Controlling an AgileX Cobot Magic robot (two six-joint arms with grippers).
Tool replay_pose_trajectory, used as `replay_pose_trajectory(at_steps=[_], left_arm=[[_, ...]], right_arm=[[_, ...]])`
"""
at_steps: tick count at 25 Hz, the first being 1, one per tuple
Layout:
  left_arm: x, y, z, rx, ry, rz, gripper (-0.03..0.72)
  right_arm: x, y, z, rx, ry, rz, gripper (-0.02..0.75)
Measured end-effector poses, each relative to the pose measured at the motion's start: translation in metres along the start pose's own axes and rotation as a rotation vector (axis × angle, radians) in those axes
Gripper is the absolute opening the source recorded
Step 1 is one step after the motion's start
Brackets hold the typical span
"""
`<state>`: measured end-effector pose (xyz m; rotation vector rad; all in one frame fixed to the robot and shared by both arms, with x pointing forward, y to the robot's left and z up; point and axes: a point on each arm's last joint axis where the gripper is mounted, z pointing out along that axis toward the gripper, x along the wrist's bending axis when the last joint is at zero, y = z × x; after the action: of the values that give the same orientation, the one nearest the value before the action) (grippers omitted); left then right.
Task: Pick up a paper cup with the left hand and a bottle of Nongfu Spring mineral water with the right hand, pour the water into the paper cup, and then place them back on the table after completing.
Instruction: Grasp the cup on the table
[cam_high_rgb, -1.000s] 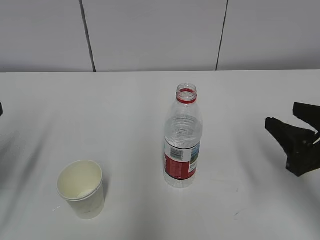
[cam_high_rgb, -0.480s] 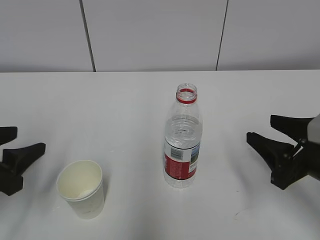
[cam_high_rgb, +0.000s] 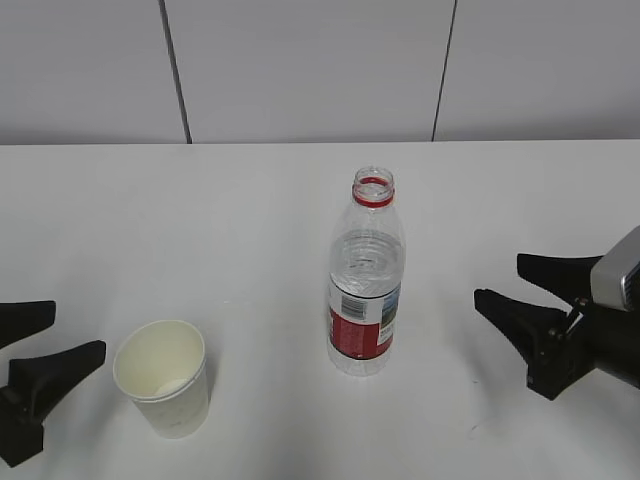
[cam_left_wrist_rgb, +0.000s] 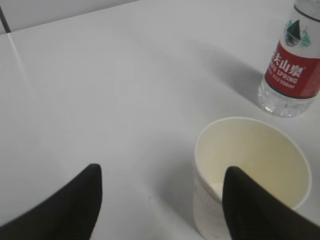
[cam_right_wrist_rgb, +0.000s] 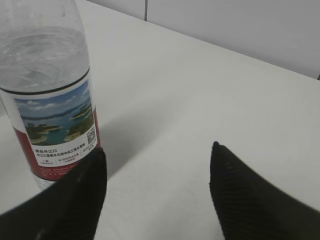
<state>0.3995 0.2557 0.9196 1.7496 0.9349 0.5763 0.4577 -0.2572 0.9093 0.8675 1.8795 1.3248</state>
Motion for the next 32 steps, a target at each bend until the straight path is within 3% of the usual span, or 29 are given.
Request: replay_pose_trajectory(at_steps=[7, 14, 32], left_arm=[[-0.007, -0.004, -0.007, -0.049, 0.005, -0.054, 0.468], [-0.015, -0.004, -0.008, -0.058, -0.074, -0.020, 0.468], [-0.015, -0.012, -0.007, 0.030, -0.072, -0.013, 0.468]], right_arm=[[0.000, 0.000, 0.000, -0.001, 0.000, -0.004, 0.482], [0.000, 0.000, 0.000, -0.003, 0.003, -0.005, 0.482], [0.000, 0.001, 0.000, -0.007, 0.003, -0.020, 0.482]])
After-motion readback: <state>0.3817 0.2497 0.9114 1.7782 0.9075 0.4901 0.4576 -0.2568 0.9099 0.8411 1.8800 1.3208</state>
